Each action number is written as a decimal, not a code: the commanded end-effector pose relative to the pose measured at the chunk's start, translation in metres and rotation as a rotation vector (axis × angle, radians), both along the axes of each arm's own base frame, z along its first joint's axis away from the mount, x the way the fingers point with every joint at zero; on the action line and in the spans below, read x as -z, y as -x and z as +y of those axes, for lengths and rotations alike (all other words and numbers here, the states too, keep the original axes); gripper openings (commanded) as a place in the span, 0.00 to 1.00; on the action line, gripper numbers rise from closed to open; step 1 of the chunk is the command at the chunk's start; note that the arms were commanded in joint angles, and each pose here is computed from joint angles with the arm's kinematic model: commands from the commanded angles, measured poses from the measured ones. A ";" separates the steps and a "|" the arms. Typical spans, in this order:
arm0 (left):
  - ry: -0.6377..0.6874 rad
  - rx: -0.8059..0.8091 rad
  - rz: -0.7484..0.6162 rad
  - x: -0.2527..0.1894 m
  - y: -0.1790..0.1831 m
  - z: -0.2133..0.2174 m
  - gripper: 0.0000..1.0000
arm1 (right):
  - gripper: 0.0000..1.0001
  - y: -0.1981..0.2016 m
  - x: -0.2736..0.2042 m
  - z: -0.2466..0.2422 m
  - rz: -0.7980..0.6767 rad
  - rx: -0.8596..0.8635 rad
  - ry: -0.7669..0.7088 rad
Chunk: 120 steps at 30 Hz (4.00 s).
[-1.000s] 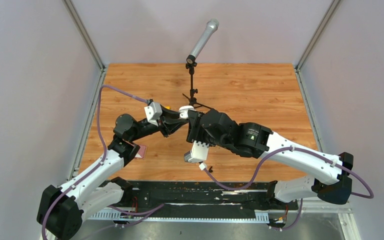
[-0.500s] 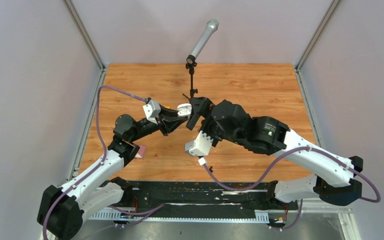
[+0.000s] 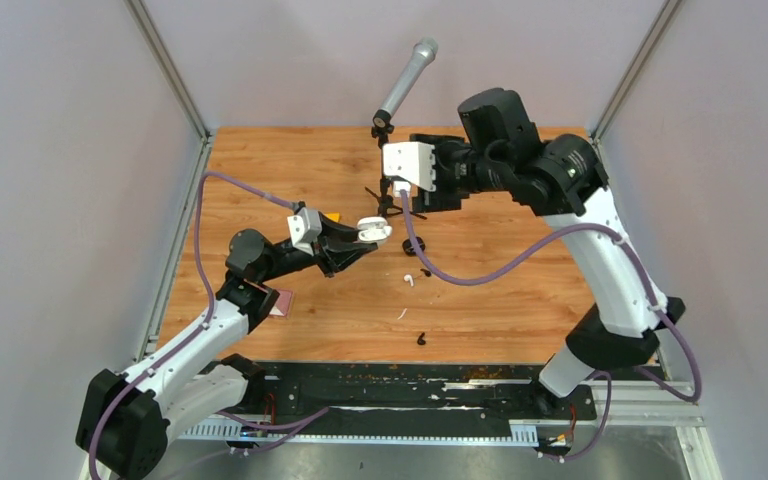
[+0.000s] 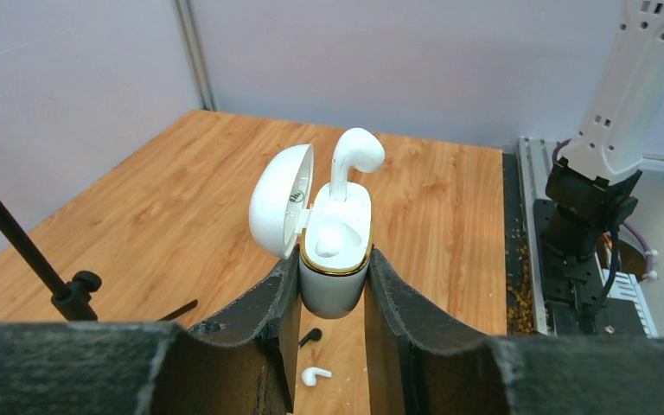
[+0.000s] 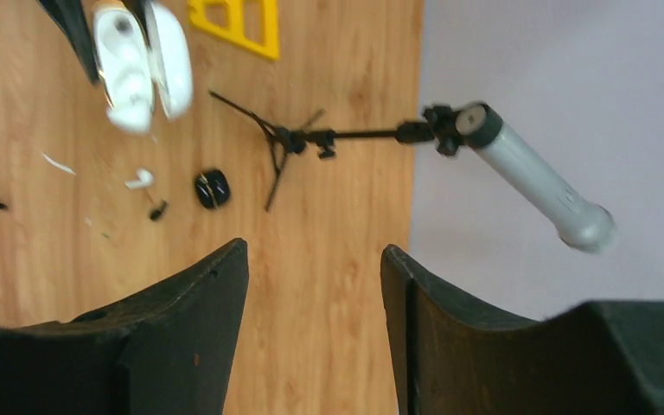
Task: Insert the wireless bluetooth earbuds into the charging case
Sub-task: Adjust the right earbud in the right side groove of the charging case.
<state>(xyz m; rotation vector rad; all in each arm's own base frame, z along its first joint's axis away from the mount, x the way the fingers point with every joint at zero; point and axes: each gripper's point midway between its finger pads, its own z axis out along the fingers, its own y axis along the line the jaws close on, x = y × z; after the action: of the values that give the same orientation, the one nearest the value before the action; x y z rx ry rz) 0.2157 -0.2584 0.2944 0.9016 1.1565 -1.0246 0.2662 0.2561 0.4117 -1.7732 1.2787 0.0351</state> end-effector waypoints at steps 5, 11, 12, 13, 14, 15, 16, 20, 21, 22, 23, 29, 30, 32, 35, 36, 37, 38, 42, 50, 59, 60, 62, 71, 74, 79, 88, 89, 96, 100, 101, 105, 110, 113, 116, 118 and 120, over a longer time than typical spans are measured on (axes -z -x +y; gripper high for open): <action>-0.005 0.035 -0.083 -0.009 0.005 -0.001 0.00 | 0.44 0.094 0.050 0.015 0.495 -0.226 -0.011; -0.013 0.046 -0.093 -0.006 0.007 -0.001 0.00 | 0.28 0.064 0.063 0.031 0.468 -0.136 -0.013; -0.014 0.048 -0.093 -0.006 0.007 -0.001 0.00 | 0.28 0.059 0.064 0.033 0.456 -0.123 -0.018; -0.014 0.049 -0.094 -0.006 0.008 -0.001 0.00 | 0.25 0.056 0.065 0.035 0.448 -0.116 -0.022; -0.015 0.049 -0.094 -0.006 0.008 -0.002 0.00 | 0.23 0.053 0.065 0.037 0.440 -0.111 -0.029; -0.014 0.049 -0.093 -0.006 0.007 -0.001 0.00 | 0.23 0.051 0.065 0.039 0.431 -0.107 -0.038; -0.014 0.049 -0.095 -0.007 0.007 -0.002 0.00 | 0.25 0.048 0.066 0.041 0.423 -0.101 -0.043; -0.015 0.047 -0.090 -0.005 0.007 -0.001 0.00 | 0.29 0.042 0.070 0.048 0.400 -0.093 -0.045; -0.016 0.047 -0.089 -0.005 0.007 -0.002 0.00 | 0.29 0.041 0.071 0.050 0.401 -0.092 -0.045; -0.016 0.048 -0.090 -0.005 0.007 -0.002 0.00 | 0.29 0.041 0.071 0.051 0.404 -0.089 -0.046; -0.016 0.047 -0.089 -0.005 0.006 -0.002 0.00 | 0.30 0.039 0.072 0.053 0.408 -0.083 -0.052; -0.017 0.046 -0.088 -0.004 0.006 -0.002 0.00 | 0.31 0.036 0.073 0.061 0.430 -0.070 -0.067; -0.016 0.045 -0.088 -0.004 0.006 -0.002 0.00 | 0.31 0.036 0.072 0.061 0.430 -0.072 -0.068; -0.015 0.042 -0.085 -0.004 0.005 -0.001 0.00 | 0.30 0.037 0.072 0.062 0.431 -0.075 -0.067; -0.015 0.042 -0.084 -0.004 0.006 -0.002 0.00 | 0.28 0.038 0.072 0.063 0.430 -0.081 -0.068; -0.016 0.040 -0.082 -0.003 0.005 -0.002 0.00 | 0.28 0.038 0.071 0.064 0.429 -0.084 -0.067; -0.015 0.039 -0.081 -0.003 0.005 -0.002 0.00 | 0.28 0.039 0.071 0.064 0.427 -0.087 -0.066; -0.015 0.038 -0.081 -0.003 0.005 -0.002 0.00 | 0.28 0.039 0.071 0.064 0.427 -0.088 -0.065; -0.011 0.030 -0.069 -0.003 0.003 -0.001 0.00 | 0.30 0.039 0.074 0.060 0.427 -0.069 -0.047; 0.001 0.020 -0.044 -0.003 0.002 0.000 0.00 | 0.33 0.035 0.081 0.045 0.382 -0.037 0.002; -0.003 0.016 -0.037 -0.001 0.001 0.000 0.00 | 0.35 0.049 0.044 0.045 0.220 -0.164 -0.019; -0.004 0.018 -0.038 0.000 0.002 0.000 0.00 | 0.35 0.054 0.042 0.047 0.200 -0.191 -0.009; -0.006 0.020 -0.039 0.000 0.002 -0.001 0.00 | 0.35 0.064 0.044 0.053 0.170 -0.239 0.027; -0.020 0.041 -0.062 -0.002 0.004 -0.002 0.00 | 0.37 0.064 0.056 0.063 0.148 -0.272 0.067; -0.030 0.050 -0.075 0.000 0.005 -0.003 0.00 | 0.38 0.061 0.062 0.062 0.142 -0.272 0.090; -0.036 0.056 -0.093 -0.002 0.005 -0.003 0.00 | 0.37 0.064 0.068 0.061 0.141 -0.303 0.119; -0.044 0.064 -0.109 -0.001 0.005 -0.004 0.00 | 0.33 0.062 0.078 0.066 0.144 -0.334 0.152; -0.046 0.066 -0.114 -0.001 0.005 -0.004 0.00 | 0.33 0.062 0.080 0.066 0.146 -0.339 0.159; -0.053 0.068 -0.127 -0.001 0.005 -0.005 0.00 | 0.30 0.063 0.088 0.062 0.135 -0.374 0.205; -0.054 0.070 -0.131 -0.001 0.005 -0.005 0.00 | 0.30 0.064 0.090 0.061 0.137 -0.384 0.218; -0.054 0.070 -0.131 -0.001 0.005 -0.005 0.00 | 0.30 0.064 0.091 0.061 0.137 -0.389 0.222; -0.056 0.074 -0.139 -0.002 0.006 -0.005 0.00 | 0.28 0.064 0.094 0.061 0.138 -0.396 0.231; -0.061 0.081 -0.158 -0.002 0.007 -0.005 0.00 | 0.24 0.062 0.100 0.061 0.144 -0.394 0.248; -0.064 0.081 -0.161 -0.001 0.007 -0.005 0.00 | 0.24 0.061 0.100 0.062 0.142 -0.392 0.248; -0.064 0.081 -0.166 -0.002 0.008 -0.005 0.00 | 0.25 0.057 0.100 0.066 0.131 -0.378 0.239; -0.066 0.082 -0.168 -0.002 0.007 -0.005 0.00 | 0.25 0.056 0.100 0.068 0.127 -0.372 0.233; -0.066 0.083 -0.168 -0.002 0.008 -0.005 0.00 | 0.24 0.056 0.099 0.070 0.132 -0.362 0.224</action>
<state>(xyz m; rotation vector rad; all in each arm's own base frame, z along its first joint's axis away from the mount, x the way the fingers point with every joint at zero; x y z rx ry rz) 0.2085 -0.2635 0.2735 1.0566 1.1193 -1.0013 0.2069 0.3175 0.3104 -2.2367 1.0748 0.2270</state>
